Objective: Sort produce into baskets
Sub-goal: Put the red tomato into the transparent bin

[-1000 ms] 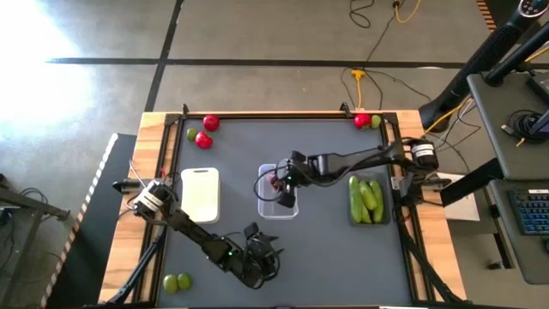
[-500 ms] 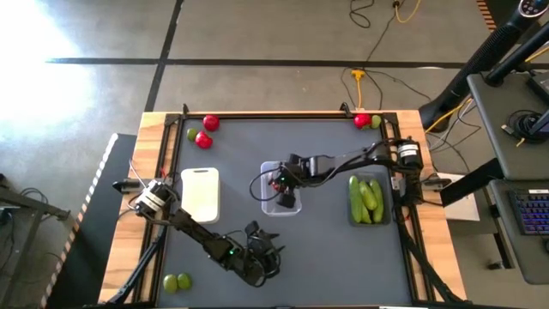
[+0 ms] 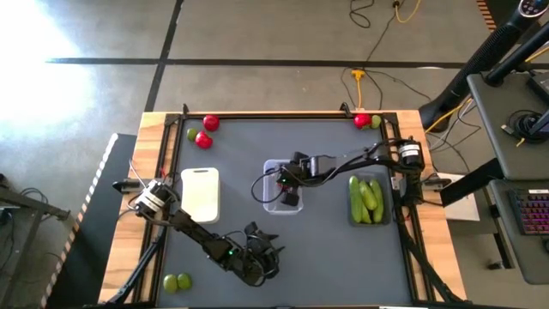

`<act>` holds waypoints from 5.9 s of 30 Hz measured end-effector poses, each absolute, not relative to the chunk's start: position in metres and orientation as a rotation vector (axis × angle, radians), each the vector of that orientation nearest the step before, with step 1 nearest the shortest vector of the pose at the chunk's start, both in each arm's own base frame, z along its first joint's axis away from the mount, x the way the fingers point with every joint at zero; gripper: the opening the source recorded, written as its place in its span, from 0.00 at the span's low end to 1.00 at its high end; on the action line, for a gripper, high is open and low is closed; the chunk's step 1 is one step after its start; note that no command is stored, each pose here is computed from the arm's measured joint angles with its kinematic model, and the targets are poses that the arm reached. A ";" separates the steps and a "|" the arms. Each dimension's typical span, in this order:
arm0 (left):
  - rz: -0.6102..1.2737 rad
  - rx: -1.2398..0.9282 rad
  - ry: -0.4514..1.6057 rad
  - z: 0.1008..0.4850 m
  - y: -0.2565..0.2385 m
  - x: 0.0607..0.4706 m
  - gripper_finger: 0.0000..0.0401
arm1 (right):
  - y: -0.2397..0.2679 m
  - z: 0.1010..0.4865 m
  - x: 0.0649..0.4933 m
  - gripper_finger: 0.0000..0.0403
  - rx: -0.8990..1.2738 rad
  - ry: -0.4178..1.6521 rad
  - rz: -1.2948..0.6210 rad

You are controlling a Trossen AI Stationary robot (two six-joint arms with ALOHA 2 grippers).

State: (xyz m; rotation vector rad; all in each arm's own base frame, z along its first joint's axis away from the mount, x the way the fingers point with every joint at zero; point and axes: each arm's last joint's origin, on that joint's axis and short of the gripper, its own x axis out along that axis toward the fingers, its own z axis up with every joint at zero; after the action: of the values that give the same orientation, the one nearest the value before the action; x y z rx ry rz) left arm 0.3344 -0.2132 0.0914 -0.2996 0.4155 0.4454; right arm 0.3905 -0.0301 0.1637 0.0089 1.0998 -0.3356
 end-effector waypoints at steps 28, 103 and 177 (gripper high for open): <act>0.432 -0.232 0.417 0.088 -0.218 0.326 0.47 | -0.192 0.240 0.256 0.92 0.364 1.352 -1.069; 0.419 -0.171 0.430 0.105 -0.228 0.308 0.47 | -0.049 0.253 0.302 0.71 0.370 1.094 -0.468; 1.519 -0.223 0.992 0.202 0.087 0.223 0.47 | 0.123 0.220 0.291 0.93 -0.207 0.952 -0.453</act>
State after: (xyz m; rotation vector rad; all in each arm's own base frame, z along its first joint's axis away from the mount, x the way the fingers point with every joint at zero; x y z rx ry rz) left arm 0.2234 0.0870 0.2016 -0.2229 0.9916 1.5186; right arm 0.2909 0.1234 0.2199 -0.2072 0.9517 -0.4530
